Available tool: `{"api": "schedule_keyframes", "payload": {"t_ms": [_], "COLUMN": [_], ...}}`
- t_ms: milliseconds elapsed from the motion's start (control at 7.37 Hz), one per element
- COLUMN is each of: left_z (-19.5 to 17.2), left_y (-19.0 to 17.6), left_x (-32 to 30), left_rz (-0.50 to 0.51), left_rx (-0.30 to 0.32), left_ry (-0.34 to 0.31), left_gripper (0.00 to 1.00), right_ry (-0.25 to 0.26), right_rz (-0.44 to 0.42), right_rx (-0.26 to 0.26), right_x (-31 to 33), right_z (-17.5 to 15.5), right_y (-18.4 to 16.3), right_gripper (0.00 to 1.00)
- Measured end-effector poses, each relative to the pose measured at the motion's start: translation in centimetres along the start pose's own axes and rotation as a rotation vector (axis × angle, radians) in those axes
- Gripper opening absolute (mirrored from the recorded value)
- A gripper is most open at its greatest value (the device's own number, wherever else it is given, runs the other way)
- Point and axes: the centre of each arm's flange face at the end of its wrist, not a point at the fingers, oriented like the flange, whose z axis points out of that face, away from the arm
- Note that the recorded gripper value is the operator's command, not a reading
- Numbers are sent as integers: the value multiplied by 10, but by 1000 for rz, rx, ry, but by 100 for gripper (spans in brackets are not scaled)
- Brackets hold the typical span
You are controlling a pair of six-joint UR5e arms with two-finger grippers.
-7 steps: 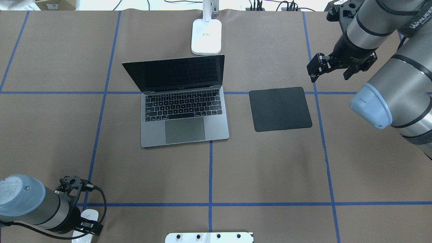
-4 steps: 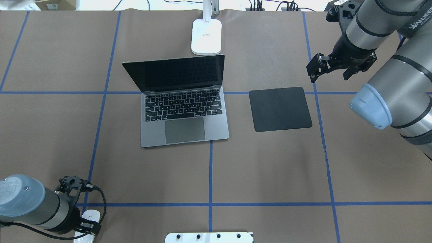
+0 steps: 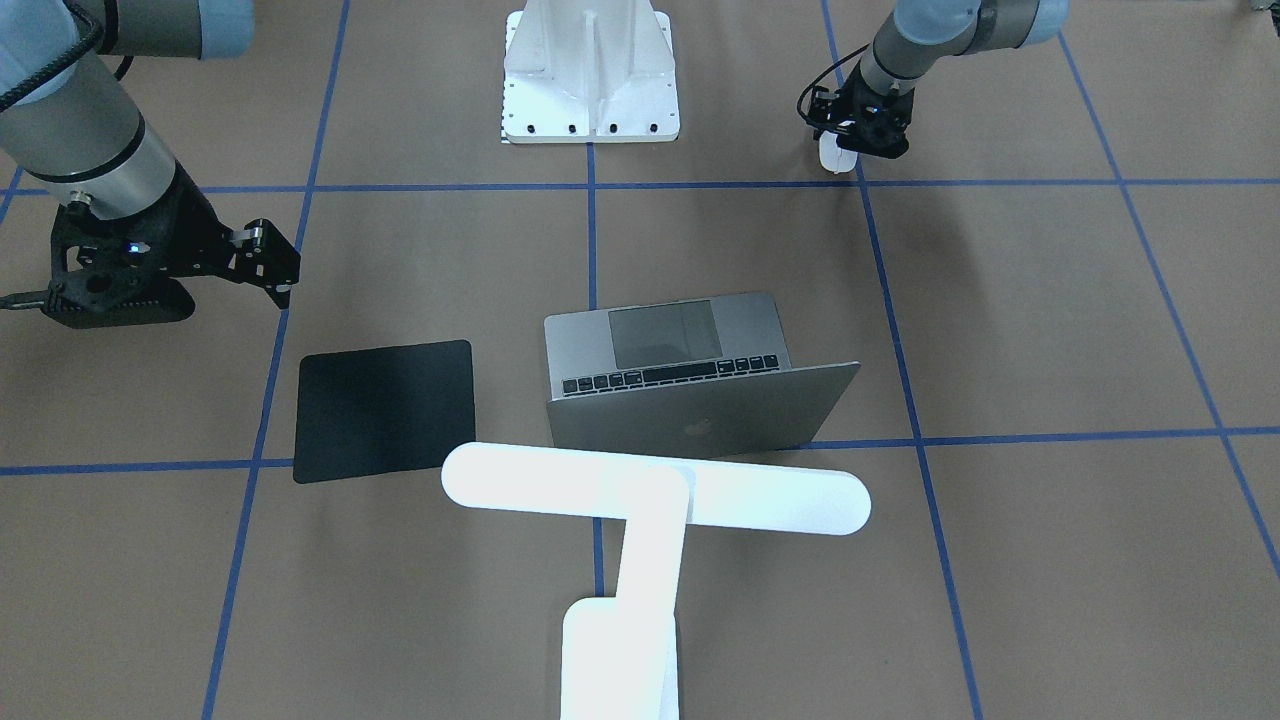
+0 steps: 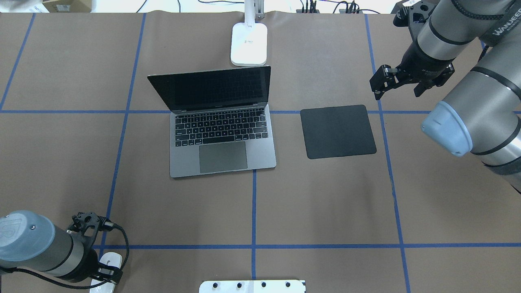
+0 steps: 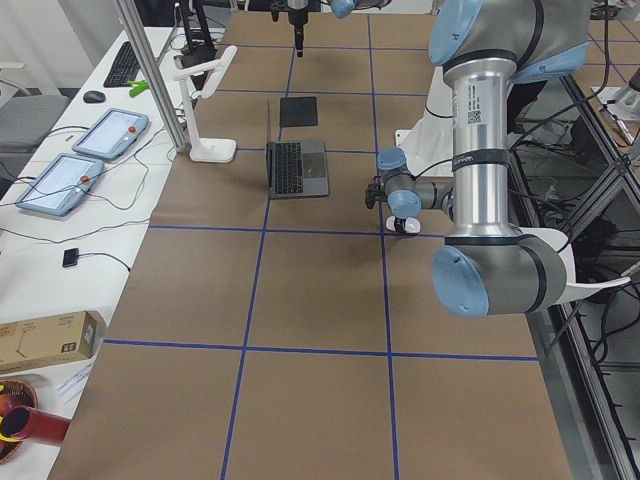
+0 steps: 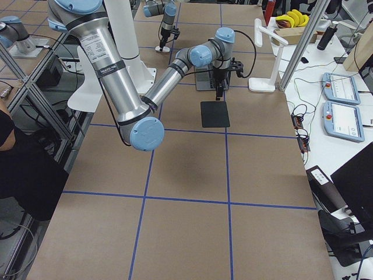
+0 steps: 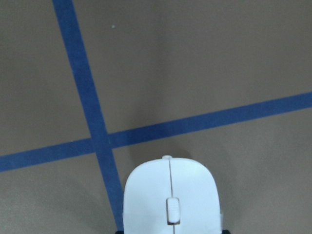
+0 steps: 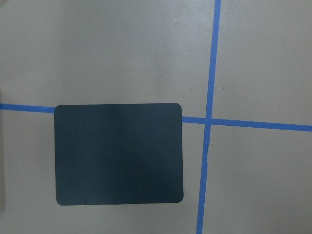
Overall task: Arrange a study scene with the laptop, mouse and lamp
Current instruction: 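Close the left gripper on the white mouse, then carry the white mouse with the left gripper over the laptop toward the pad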
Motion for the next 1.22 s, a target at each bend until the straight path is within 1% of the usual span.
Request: {"api": "schedule_keyframes", "payload": {"t_ms": [543,950,1221], "left_z": [-5,-33,-59], "left_y": [0,-5,-21], "left_x": [6,15,17], "left_rz": [5,8,-10], "left_rx": [5,42,69], "left_ry": [13,57,94], "left_gripper": [64,65,65], "right_ry": [3,5,5], "right_rz": [2,4,4], "right_rx": [-3,-6,-6], "right_x": [2,2,2], "right_z": [2,4,4], "right_y": [0,-1,-1], "right_gripper": [100,100,100]}}
